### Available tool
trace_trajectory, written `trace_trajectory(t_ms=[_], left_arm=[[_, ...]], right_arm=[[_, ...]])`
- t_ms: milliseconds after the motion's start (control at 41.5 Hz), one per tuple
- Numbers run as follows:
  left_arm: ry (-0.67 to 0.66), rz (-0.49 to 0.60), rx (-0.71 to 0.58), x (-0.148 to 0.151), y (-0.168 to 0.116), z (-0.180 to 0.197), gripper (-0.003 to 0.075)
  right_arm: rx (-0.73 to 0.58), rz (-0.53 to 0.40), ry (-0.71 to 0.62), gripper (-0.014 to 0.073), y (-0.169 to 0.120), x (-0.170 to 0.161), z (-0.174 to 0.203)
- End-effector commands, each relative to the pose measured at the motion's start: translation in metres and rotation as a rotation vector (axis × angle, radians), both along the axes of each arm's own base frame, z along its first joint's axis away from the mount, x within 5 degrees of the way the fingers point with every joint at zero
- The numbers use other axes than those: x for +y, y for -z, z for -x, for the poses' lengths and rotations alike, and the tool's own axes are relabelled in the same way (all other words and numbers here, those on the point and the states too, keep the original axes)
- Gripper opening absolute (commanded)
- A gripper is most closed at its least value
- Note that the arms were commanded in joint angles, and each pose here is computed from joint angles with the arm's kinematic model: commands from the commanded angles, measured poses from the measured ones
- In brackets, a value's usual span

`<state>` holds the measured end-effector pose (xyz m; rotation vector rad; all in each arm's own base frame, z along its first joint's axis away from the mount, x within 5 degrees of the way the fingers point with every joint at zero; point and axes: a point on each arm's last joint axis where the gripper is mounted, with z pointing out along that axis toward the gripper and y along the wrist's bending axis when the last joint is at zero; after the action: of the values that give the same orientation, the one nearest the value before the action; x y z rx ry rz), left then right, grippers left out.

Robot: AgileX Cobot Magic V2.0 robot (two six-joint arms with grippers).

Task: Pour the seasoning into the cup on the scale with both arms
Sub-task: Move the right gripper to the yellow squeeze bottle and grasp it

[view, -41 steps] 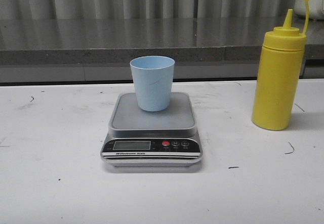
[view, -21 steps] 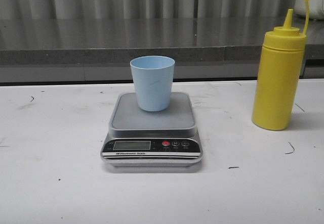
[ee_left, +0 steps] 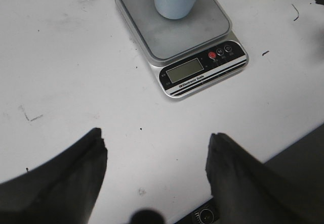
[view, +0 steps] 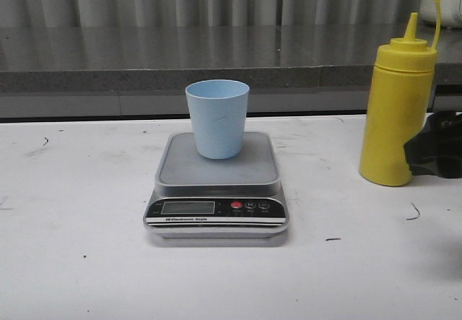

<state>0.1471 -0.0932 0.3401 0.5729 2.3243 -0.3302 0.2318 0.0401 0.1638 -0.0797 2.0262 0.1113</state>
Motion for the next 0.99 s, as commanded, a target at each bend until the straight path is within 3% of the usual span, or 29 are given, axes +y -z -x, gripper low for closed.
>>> trace_trajectory(t_ms=[0,434,868,965], left_arm=[[0.008,0.061,-0.076,-0.003,-0.014,0.0,0.0418],[0.008,0.061,-0.076,-0.003,-0.014,0.0,0.0418],[0.008,0.061,-0.076,-0.003,-0.015,-0.001,0.0418],[0.008,0.062,-0.078,-0.003,-0.015,-0.001,0.0418]], right_arm=[[-0.223,-0.02,-0.004,0.0593,-0.014,0.004,-0.017],[-0.399,-0.053,0.025,0.0593,0.009,0.008,-0.051],[-0.435,-0.065,0.047,0.0592,0.018,0.016,-0.102],[-0.434,-0.065,0.047,0.0545,0.018,0.016,-0.103]])
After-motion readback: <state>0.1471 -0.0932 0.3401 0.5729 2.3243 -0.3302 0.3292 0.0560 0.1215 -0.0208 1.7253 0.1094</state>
